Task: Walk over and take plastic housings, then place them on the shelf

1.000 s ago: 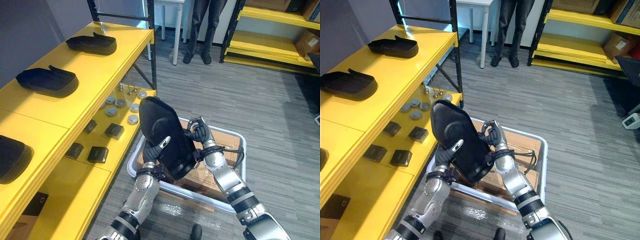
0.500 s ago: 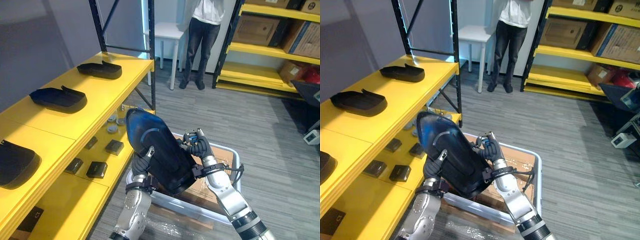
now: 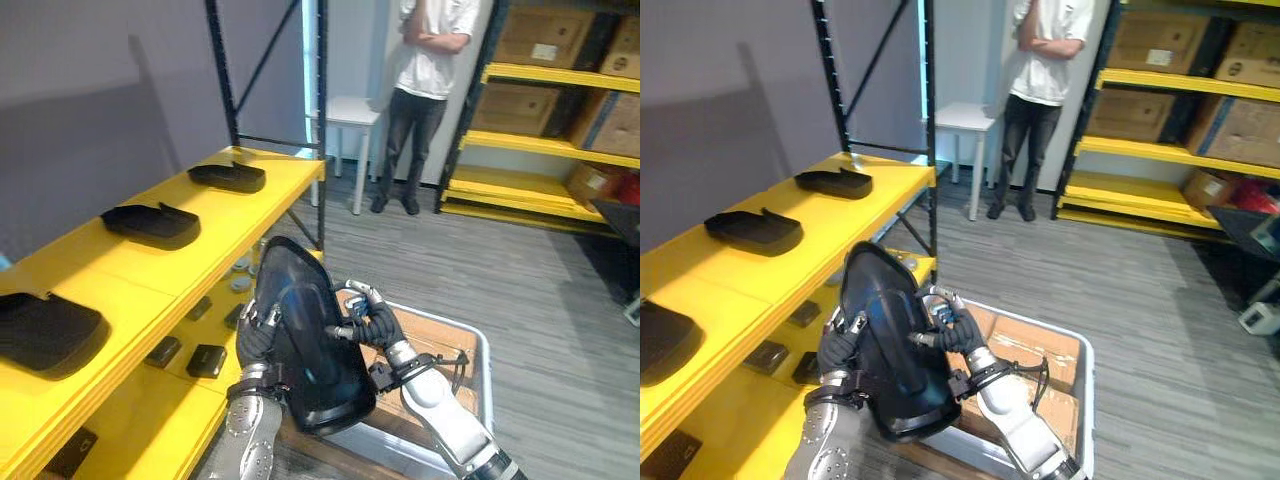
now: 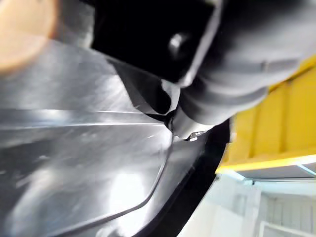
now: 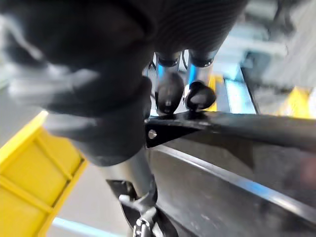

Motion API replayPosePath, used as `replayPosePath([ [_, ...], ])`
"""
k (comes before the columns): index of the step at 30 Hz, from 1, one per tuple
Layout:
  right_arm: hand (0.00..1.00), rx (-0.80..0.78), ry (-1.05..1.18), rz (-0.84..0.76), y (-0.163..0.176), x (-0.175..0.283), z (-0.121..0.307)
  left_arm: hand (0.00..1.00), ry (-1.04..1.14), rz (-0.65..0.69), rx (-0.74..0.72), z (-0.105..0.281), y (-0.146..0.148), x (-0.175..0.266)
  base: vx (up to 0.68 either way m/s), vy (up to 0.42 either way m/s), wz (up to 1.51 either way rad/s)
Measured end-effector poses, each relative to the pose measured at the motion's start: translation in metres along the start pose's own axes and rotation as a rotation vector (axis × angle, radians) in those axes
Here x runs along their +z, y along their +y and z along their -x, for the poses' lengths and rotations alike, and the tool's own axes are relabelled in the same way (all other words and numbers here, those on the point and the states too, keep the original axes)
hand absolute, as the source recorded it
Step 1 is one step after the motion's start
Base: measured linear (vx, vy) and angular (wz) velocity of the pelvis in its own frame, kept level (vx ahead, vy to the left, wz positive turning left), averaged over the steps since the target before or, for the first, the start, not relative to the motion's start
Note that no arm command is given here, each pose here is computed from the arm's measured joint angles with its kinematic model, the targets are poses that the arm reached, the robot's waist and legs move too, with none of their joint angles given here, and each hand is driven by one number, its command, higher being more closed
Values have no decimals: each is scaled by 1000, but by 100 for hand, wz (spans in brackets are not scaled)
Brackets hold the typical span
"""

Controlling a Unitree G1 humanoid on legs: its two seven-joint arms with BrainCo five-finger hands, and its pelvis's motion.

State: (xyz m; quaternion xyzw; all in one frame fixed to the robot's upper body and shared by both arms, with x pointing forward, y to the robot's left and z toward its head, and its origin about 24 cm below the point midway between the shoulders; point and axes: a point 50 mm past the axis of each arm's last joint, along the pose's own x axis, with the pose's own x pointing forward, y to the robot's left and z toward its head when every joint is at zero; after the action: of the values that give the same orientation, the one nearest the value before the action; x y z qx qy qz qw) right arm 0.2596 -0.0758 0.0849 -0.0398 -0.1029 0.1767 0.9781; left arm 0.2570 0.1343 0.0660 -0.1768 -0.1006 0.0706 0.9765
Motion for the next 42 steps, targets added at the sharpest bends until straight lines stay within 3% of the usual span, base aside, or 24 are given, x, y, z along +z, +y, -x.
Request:
replayPosePath([
  [2, 0, -51, 44, -54, -1, -9, 8, 100, -24, -41, -4, 2, -1, 3, 82, 121, 123],
  [7, 0, -165, 104, -295, 8, -20, 19, 100, -224, -168, 72, 3, 32, 50, 81, 223, 50],
  [11, 0, -461, 170, -350, -43, -43, 59, 100, -324, -207, 68, 5, 40, 73, 124, 250, 98],
  [15, 0, -562, 114, -362, -65, -41, 68, 100, -392, -293, 96, 0, 58, 94, 156, 137, 109],
  [21, 0, -749, 182, -291, -105, -59, 94, 100, -457, -154, 46, -9, 57, 117, 319, -63, 125],
  [25, 0, -756, 237, -253, -111, -66, 98, 100, -514, -23, 55, 28, 58, 125, 323, -166, 51],
  [32, 0, -743, 255, -239, -111, -68, 99, 100, -480, 178, 6, 47, 57, 112, 153, -29, 5],
  [35, 0, -763, 262, -255, -108, -70, 102, 100, -504, 194, -15, 53, 55, 116, 26, 84, 15],
  [42, 0, -991, 275, -150, -137, -71, 140, 100, -504, 220, -73, 52, 45, 113, -11, 120, 100],
])
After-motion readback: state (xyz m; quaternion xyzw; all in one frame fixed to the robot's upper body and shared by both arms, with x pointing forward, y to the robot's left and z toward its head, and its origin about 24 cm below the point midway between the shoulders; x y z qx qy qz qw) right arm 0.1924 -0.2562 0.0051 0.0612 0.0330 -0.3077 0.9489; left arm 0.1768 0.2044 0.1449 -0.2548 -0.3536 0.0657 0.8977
